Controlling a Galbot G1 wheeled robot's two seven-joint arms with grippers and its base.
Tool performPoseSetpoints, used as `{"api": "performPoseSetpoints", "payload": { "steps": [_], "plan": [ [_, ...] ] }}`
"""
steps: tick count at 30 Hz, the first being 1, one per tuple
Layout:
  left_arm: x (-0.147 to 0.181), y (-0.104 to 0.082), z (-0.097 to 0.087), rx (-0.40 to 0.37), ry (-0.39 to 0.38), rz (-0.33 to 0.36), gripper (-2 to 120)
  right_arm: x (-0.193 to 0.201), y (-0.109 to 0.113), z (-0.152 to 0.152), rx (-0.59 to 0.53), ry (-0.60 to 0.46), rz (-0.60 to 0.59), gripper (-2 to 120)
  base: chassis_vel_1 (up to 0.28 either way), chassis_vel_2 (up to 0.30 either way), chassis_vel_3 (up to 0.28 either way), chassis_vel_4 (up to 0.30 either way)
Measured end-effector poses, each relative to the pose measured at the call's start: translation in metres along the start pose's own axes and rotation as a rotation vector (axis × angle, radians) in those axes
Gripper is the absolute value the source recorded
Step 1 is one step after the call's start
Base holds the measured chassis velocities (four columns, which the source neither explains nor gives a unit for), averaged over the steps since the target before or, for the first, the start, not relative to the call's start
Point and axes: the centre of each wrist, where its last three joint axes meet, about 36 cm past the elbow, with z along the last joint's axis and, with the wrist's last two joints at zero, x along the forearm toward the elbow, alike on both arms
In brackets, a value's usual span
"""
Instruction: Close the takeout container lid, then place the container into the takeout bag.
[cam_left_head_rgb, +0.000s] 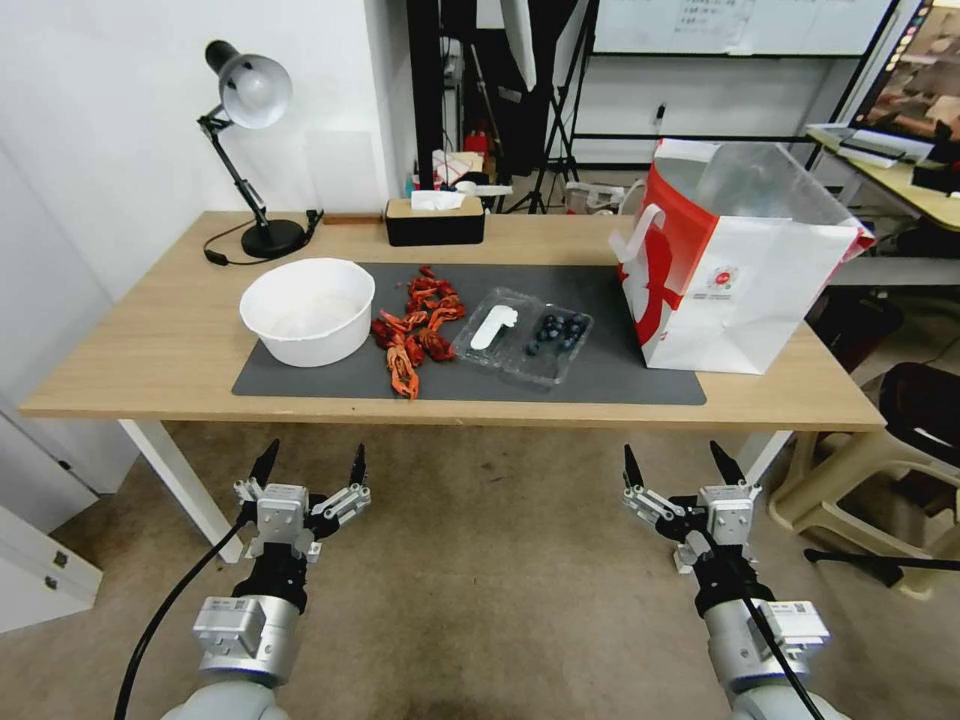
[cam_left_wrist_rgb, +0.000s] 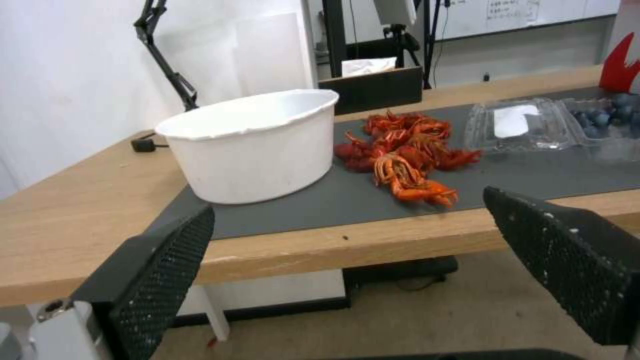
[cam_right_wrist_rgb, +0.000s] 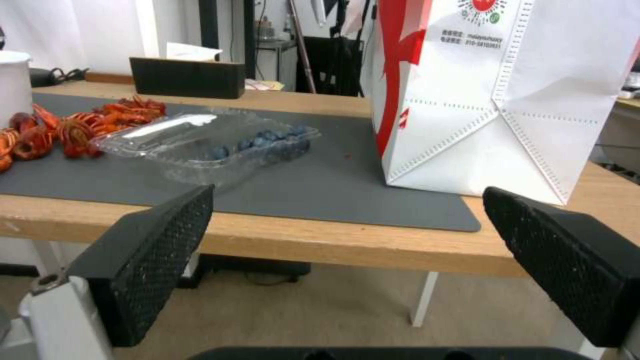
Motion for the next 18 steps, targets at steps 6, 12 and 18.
{"api": "performPoseSetpoints", "payload": {
  "steps": [6, 12, 18],
  "plan": [
    [0.000, 0.000, 0.000, 0.000, 0.000, 0.000, 100, 0.000, 0.000, 0.000, 0.000, 0.000, 0.000, 100, 0.000, 0.000, 0.000, 0.000],
    [0.000, 0.000, 0.000, 0.000, 0.000, 0.000, 100, 0.000, 0.000, 0.000, 0.000, 0.000, 0.000, 100, 0.000, 0.000, 0.000, 0.000],
    [0.004, -0.013, 0.000, 0.055, -0.007, -0.007, 100, 0.007, 0.025, -0.001, -0.028, 0.060, -0.106, 100, 0.000, 0.000, 0.000, 0.000]
  ]
}}
